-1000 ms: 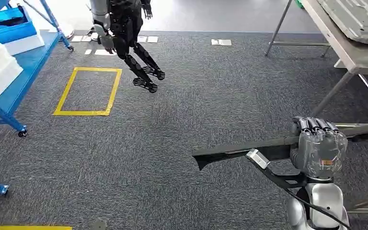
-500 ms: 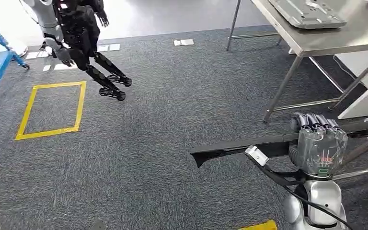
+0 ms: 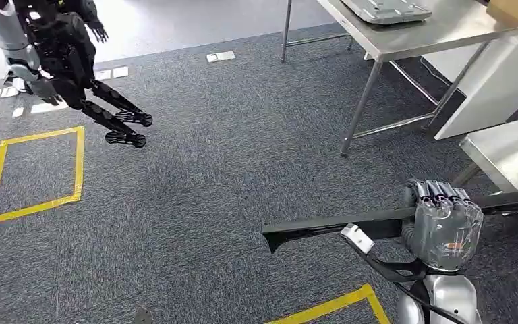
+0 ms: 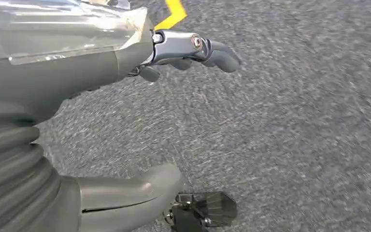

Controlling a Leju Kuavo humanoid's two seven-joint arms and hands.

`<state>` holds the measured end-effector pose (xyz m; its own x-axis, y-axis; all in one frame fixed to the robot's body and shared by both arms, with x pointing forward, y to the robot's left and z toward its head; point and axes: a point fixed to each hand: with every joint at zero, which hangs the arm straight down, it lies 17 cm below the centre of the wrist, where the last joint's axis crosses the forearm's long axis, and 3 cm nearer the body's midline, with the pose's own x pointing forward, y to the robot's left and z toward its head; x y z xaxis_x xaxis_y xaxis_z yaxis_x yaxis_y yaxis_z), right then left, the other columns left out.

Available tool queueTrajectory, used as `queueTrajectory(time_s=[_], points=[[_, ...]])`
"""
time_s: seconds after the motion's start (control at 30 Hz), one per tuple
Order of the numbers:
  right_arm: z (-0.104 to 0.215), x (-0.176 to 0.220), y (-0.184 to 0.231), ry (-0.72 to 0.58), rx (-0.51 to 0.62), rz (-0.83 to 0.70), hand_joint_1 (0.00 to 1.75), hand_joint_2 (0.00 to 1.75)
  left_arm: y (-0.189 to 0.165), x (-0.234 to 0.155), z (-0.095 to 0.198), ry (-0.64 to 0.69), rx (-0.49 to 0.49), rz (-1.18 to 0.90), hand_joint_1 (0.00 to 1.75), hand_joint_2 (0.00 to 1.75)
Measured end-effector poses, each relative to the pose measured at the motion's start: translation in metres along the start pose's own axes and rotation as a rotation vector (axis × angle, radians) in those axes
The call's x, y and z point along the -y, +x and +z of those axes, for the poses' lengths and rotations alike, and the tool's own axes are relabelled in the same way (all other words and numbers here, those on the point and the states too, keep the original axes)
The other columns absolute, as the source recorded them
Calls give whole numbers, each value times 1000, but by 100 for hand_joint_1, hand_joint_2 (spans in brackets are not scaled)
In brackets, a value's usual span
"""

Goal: Take the parts from the cabinet and place them on the table.

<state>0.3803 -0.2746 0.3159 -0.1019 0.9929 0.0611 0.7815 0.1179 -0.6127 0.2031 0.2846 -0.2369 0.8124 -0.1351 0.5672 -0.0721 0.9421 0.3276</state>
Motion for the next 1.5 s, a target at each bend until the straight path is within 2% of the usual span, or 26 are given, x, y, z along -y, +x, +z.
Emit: queueTrajectory(time_s=[0.33,0.57,0.7,0.93,1.0,1.17,1.3,1.5], points=[[2,1,4,4,-2,-11,162,175,-6,-1,3,11,7,-16,0,175],[6,4,0,-4,7,-24,162,175,0,-6,4,36,61,-23,0,175],[11,6,-5,-13,23,-36,162,175,13,-8,5,53,128,22,0,175],[17,1,-8,9,40,-25,162,175,10,-10,6,65,124,37,0,175],[16,0,-8,8,44,-25,162,175,10,-18,6,109,129,13,0,175],[17,-1,-10,11,46,-31,162,175,25,-18,7,123,193,4,0,175],[14,-1,-9,5,52,-38,162,175,15,-8,8,71,149,22,0,175],[17,-3,-10,14,59,-46,162,175,14,-8,7,62,142,16,0,175]])
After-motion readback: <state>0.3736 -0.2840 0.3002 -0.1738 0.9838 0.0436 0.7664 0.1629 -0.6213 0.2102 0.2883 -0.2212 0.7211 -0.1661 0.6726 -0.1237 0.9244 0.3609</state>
